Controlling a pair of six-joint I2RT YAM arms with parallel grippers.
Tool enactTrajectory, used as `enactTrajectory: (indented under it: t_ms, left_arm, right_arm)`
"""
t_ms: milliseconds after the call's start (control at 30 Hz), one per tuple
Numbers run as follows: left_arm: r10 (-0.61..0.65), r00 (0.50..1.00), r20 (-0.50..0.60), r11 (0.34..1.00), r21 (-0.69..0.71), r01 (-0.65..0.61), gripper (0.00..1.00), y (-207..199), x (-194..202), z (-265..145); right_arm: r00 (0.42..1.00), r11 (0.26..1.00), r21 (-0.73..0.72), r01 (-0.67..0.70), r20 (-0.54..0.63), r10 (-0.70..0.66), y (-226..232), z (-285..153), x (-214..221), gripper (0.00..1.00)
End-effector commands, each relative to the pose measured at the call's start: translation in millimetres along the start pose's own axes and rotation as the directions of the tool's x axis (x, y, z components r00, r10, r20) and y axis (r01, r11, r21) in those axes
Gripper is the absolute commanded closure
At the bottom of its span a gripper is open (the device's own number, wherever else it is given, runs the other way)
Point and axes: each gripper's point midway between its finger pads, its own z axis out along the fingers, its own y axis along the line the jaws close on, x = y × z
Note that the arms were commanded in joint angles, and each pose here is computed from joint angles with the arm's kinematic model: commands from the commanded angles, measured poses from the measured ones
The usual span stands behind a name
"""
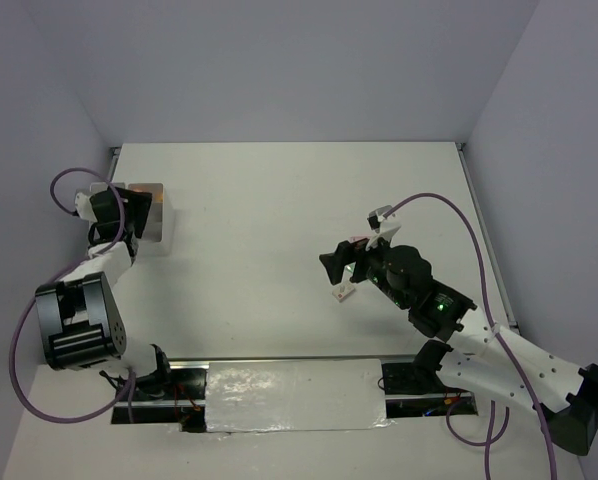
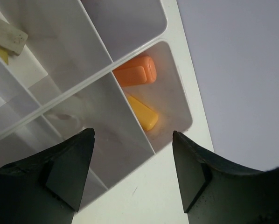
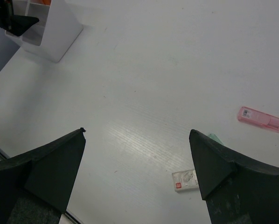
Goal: Sort the stationery into containers
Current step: Place the stationery in the storage box, then pick up the stationery from the center of the board.
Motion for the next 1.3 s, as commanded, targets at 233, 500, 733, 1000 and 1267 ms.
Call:
enactTrajectory:
  t_ms: [233,500,733,1000,1267]
  left_arm:
    - [0.09,0.996,-0.009,0.991,-0.097,-0.09,0.13,-9.5,-7.4,-13.3]
    - [0.327,0.945,0.011,0.943,0.066,-0.327,0.07,-68.7,12.7,-46.9]
    - [0.75,0.66,-0.052,0.529,0.647,-0.55,0.01,-140.9,179.4,-141.8]
    - [0.991,0.13,0.02,0.052,0.849,-0.526,0.02,-83.5,363.2,-226.3]
    - [0.992,-0.034,0.119,-0.123,0.925,-0.36,0.12,-65.8,462.6,-272.4]
  right_arm:
    - [0.999,1.0,-0.02,-0.001,0.036,0.001,4.8,3.6,-10.0,0.0]
    - [0.999,1.0,-0.007,-0.007,0.047,0.007,2.0,1.6,-11.3,0.0]
    - [0.979,0.942,0.289,-0.168,0.162,0.124,-52.6,-26.6,-30.7,0.0]
    - [0.928,0.876,0.375,-0.303,0.325,0.182,-75.5,-97.8,-93.3,0.0]
    - [0.965,0.889,0.404,-0.214,0.229,0.128,-77.0,-113.0,-89.3,0.0]
